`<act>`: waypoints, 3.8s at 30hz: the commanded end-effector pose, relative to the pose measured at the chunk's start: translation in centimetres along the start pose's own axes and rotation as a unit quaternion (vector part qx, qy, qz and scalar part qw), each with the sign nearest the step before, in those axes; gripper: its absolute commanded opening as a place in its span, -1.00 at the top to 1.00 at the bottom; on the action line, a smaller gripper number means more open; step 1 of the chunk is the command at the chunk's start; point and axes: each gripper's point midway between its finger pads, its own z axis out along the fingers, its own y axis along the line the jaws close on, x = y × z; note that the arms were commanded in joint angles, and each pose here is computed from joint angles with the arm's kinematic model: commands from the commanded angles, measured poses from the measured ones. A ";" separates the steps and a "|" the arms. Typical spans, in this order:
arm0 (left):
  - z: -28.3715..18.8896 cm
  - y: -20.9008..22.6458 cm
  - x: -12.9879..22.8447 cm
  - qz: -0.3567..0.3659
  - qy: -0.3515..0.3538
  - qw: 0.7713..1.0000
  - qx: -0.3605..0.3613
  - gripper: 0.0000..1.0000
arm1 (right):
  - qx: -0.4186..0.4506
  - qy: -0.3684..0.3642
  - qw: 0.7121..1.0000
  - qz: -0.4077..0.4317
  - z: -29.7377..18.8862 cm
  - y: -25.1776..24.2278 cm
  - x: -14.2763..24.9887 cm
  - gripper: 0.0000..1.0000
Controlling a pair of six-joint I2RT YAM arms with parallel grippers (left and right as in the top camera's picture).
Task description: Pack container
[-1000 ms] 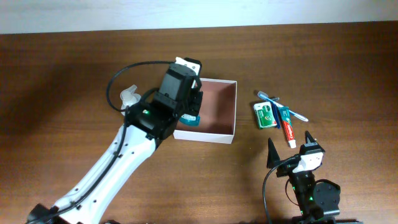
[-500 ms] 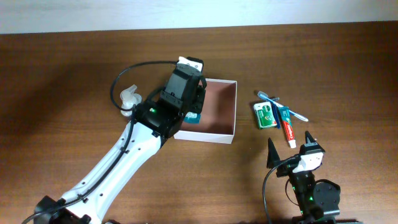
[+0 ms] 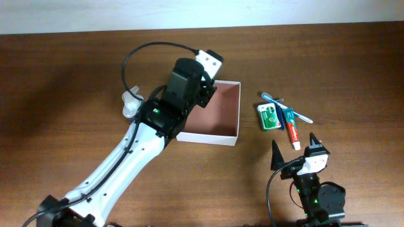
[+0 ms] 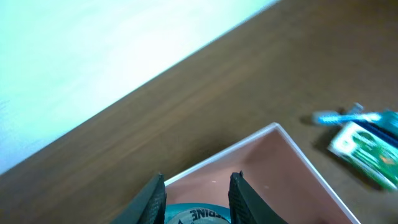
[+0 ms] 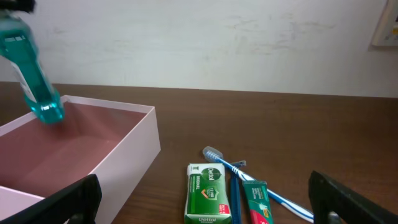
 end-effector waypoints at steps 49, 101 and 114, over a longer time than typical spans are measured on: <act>5.8 3.2 5.9 0.148 -0.071 0.958 0.233 0.38 | 0.003 0.001 1.000 0.000 0.0 -0.2 0.2 -0.97; 0.9 -2.3 -0.5 -0.177 0.034 0.975 0.131 0.99 | 0.003 0.001 1.000 0.000 0.0 -0.2 0.2 -0.97; 5.6 -4.6 6.6 -0.156 0.127 0.970 -0.135 0.98 | 0.003 0.001 1.000 0.000 0.0 -0.2 0.2 -0.97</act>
